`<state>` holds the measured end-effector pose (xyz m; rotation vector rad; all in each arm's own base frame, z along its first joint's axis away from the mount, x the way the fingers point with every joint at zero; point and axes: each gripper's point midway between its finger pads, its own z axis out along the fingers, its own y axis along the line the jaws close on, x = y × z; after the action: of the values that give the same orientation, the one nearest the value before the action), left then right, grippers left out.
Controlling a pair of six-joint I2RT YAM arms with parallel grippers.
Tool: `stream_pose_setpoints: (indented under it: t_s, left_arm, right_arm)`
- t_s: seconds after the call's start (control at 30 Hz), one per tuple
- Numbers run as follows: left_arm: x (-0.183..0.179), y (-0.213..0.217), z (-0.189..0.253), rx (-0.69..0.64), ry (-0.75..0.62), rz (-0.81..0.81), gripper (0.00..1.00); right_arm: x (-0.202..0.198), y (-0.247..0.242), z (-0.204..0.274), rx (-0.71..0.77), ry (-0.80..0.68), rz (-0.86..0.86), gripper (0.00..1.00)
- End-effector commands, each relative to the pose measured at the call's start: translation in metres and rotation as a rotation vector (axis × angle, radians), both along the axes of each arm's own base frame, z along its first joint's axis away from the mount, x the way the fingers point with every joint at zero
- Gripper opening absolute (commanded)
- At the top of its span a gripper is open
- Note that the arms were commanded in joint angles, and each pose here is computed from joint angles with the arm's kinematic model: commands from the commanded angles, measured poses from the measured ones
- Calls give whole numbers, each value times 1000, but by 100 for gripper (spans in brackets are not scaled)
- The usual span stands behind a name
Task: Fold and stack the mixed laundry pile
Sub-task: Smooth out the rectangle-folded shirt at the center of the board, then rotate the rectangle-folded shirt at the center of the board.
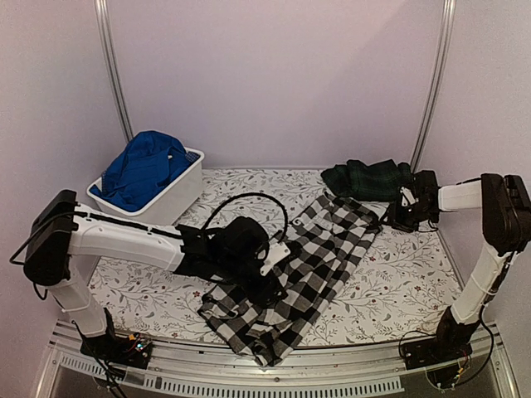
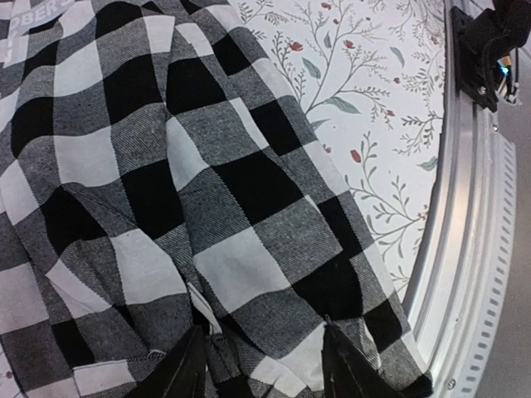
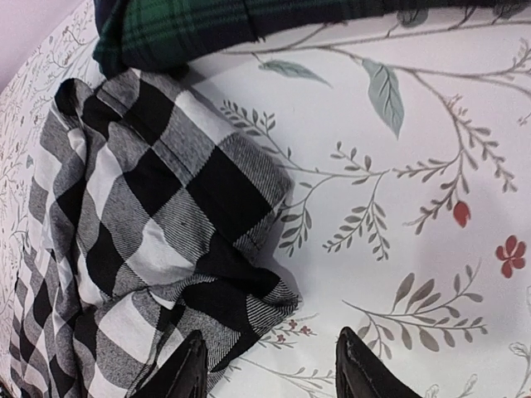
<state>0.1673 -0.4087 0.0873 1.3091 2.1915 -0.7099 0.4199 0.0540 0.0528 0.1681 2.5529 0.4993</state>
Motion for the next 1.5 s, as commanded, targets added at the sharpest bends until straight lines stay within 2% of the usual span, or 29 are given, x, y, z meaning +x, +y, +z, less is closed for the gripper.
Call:
stream_pose_setpoints:
  t_s: [0.0, 0.17, 0.33, 0.43, 0.5, 0.57, 0.6, 0.67, 0.73, 0.83, 0.97, 1.03, 1.13, 1.27, 1.47]
  left_arm:
    - [-31, -19, -6, -8, 53, -131, 47]
    - [-66, -16, -31, 64, 110, -239, 47]
    - [-72, -5, -55, 169, 93, -250, 47]
    - [-69, 6, -80, 286, 71, -244, 44]
    - [-74, 18, -96, 356, 77, -262, 36]
    - [-84, 24, -101, 373, 101, -291, 31]
    - [-89, 25, -100, 366, 117, -306, 30]
    - [-98, 24, -91, 331, 130, -328, 31]
    - [-98, 16, -66, 250, 118, -337, 36]
    - [-66, 0, -17, 95, 74, -268, 46]
    - [23, 2, 26, -48, -26, -16, 55]
    - [69, 15, 21, -17, -78, 127, 56]
    - [110, 32, -8, 103, -108, 247, 54]
    - [118, 44, -54, 237, -76, 271, 51]
    - [69, 77, -106, 372, 61, 266, 39]
  right_arm:
    - [-4, 16, -22, 87, 44, 23, 51]
    - [2, 23, -32, 125, 59, 40, 50]
    - [7, 23, -39, 128, 66, 34, 45]
    - [11, 20, -43, 106, 75, 25, 34]
    - [13, 18, -45, 98, 81, 25, 21]
    - [16, 19, -45, 98, 79, 31, 5]
    - [17, 20, -44, 104, 80, 37, 1]
    - [19, 23, -43, 117, 75, 52, 0]
    - [17, 24, -41, 119, 70, 55, 0]
    - [17, 23, -35, 117, 46, 57, 0]
    - [18, 21, -31, 103, 35, 50, 0]
    - [19, 20, -31, 100, 35, 47, 0]
    - [18, 21, -33, 102, 39, 48, 0]
    - [16, 25, -33, 92, 41, 57, 0]
    - [13, 40, -32, 61, 44, 92, 0]
